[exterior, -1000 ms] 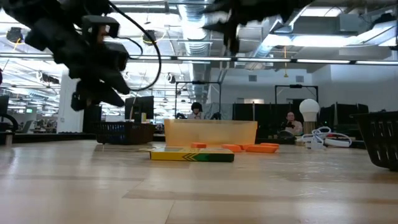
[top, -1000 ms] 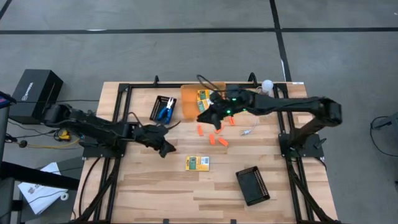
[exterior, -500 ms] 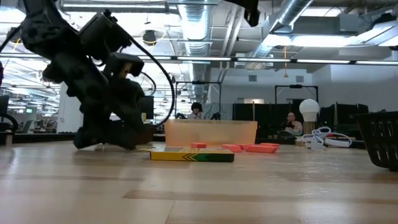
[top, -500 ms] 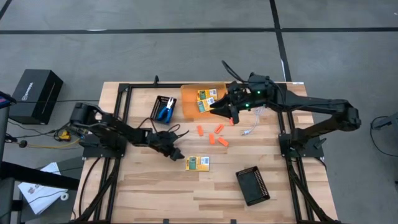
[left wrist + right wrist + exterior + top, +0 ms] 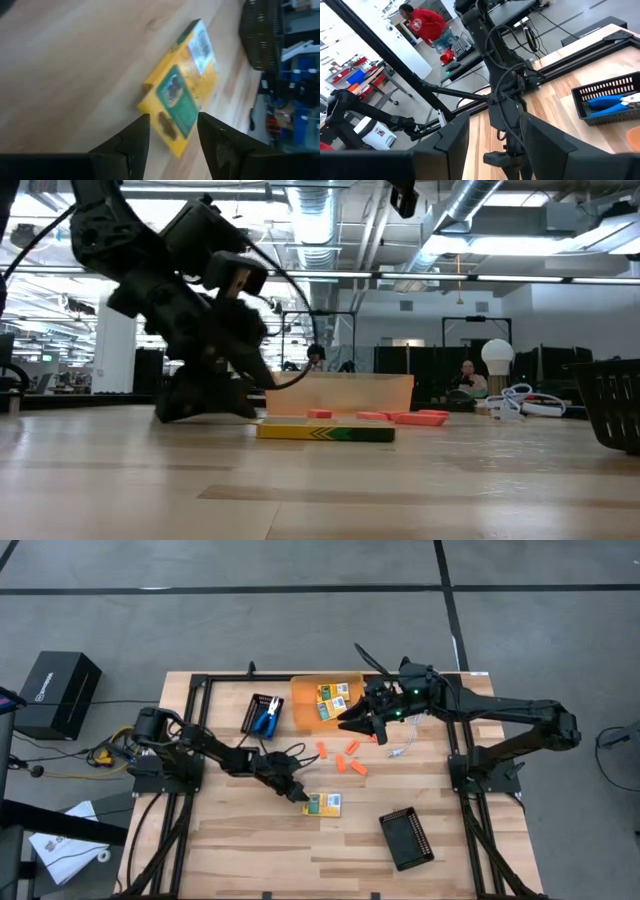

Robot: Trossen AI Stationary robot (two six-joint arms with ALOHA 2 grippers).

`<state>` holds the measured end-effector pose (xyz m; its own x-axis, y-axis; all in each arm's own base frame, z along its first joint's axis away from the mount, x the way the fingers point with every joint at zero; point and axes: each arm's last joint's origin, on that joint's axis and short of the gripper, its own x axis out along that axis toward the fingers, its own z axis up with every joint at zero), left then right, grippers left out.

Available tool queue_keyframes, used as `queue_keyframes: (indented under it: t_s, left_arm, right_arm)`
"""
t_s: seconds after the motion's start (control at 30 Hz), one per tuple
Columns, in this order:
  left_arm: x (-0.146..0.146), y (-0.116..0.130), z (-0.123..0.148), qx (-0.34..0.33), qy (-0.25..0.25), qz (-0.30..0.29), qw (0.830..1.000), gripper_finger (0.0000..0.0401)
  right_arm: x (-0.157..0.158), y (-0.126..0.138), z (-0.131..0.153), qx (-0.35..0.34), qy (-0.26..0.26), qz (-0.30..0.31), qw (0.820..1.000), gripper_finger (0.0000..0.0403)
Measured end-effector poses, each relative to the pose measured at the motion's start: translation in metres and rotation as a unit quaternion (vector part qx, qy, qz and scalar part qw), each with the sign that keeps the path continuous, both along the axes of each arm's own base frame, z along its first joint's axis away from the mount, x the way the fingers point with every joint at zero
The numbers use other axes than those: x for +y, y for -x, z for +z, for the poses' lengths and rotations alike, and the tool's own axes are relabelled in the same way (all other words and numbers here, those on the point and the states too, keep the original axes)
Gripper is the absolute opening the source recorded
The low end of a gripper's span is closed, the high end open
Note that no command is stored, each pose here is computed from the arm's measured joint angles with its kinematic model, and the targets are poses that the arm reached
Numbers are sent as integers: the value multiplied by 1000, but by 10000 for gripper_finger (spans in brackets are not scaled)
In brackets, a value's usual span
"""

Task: Pick & Place School Supplies
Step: Put the yellow crayon box into the orange bin

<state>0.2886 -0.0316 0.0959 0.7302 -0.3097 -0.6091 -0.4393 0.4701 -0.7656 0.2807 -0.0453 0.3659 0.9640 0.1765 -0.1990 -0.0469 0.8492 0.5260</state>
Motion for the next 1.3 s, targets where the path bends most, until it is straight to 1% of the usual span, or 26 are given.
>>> queue_keyframes:
  t_s: [0.17, 0.27, 0.37, 0.43, 0.57, 0.7, 0.93, 1.3]
  left_arm:
    - [-2, -6, -3, 0, 13, -17, 1000, 160]
    - [-2, -5, -4, 5, 9, -30, 1000, 159]
    - [2, 2, -3, 17, -1, -36, 999, 156]
    - [9, 7, 2, 14, -2, -26, 1000, 155]
    - [23, 21, 7, 34, -31, -10, 999, 155]
    - [24, 26, 5, 42, -36, -17, 998, 154]
    - [14, 21, -5, 45, -19, -33, 998, 154]
    - [5, 0, -8, 43, -5, -41, 998, 154]
  right_arm:
    - [1, 0, 1, -4, -1, 9, 1000, 169]
    - [1, 0, 1, -4, -2, 12, 1000, 167]
    - [1, 0, 2, -9, -1, 12, 1000, 165]
    - [1, 0, 3, -13, 0, 12, 1000, 164]
    - [1, 0, 3, -16, 1, 13, 1000, 166]
    - [1, 0, 4, -19, 0, 13, 1000, 164]
    - [2, -1, 6, -32, 3, 16, 999, 162]
    - [2, -1, 10, -49, 6, 16, 999, 161]
